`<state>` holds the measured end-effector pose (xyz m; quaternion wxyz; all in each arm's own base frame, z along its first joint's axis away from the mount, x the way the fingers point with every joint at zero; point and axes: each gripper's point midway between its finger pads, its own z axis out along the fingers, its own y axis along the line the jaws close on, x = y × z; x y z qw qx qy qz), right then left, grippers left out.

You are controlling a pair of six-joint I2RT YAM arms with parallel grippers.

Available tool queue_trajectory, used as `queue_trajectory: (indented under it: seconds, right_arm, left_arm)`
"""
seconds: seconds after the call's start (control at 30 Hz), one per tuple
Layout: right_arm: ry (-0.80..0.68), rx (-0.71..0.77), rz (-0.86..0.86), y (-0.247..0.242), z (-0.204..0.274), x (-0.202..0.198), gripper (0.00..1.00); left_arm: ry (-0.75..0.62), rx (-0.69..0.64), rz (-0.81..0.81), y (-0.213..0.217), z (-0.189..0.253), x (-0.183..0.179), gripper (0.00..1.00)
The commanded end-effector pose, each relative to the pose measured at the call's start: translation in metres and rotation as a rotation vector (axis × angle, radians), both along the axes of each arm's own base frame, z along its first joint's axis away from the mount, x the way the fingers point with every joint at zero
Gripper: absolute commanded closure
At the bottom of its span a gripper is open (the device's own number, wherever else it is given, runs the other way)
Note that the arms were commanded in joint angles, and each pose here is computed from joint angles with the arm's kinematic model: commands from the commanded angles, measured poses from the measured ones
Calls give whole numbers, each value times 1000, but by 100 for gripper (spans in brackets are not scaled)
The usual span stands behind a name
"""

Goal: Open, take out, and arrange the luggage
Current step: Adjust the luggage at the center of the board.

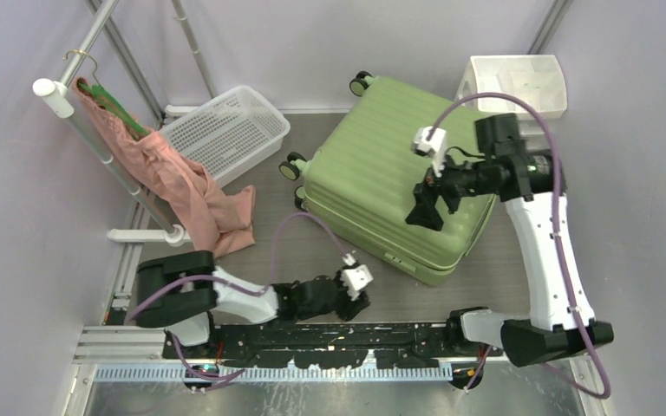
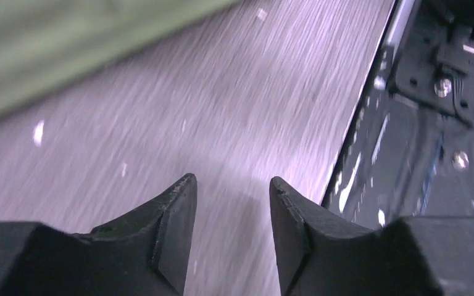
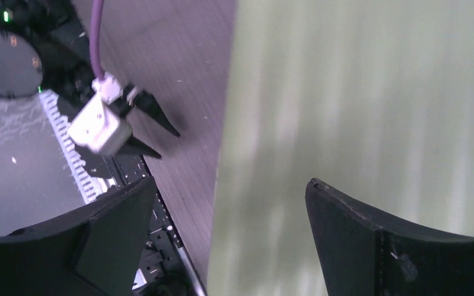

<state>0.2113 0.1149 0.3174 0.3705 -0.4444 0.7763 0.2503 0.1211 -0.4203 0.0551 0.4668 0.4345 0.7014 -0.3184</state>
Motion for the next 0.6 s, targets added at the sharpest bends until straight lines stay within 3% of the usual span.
queue_trajectory:
  seconds: [0.0, 0.2, 0.4, 0.57]
  right_arm:
    - [-68, -28, 98, 44, -1, 23, 2]
    - [-145, -82, 157, 134, 0, 68, 0]
    - [-159, -112, 94, 218, -5, 118, 0]
    - [-175, -146, 29, 255, -26, 154, 0]
  left_arm:
    - [150, -85, 98, 47, 19, -11, 48]
    - [271, -5, 271, 99, 9, -12, 46]
    - [313, -111, 372, 126, 7, -8, 45]
    - [324, -157, 414, 144, 10, -7, 45]
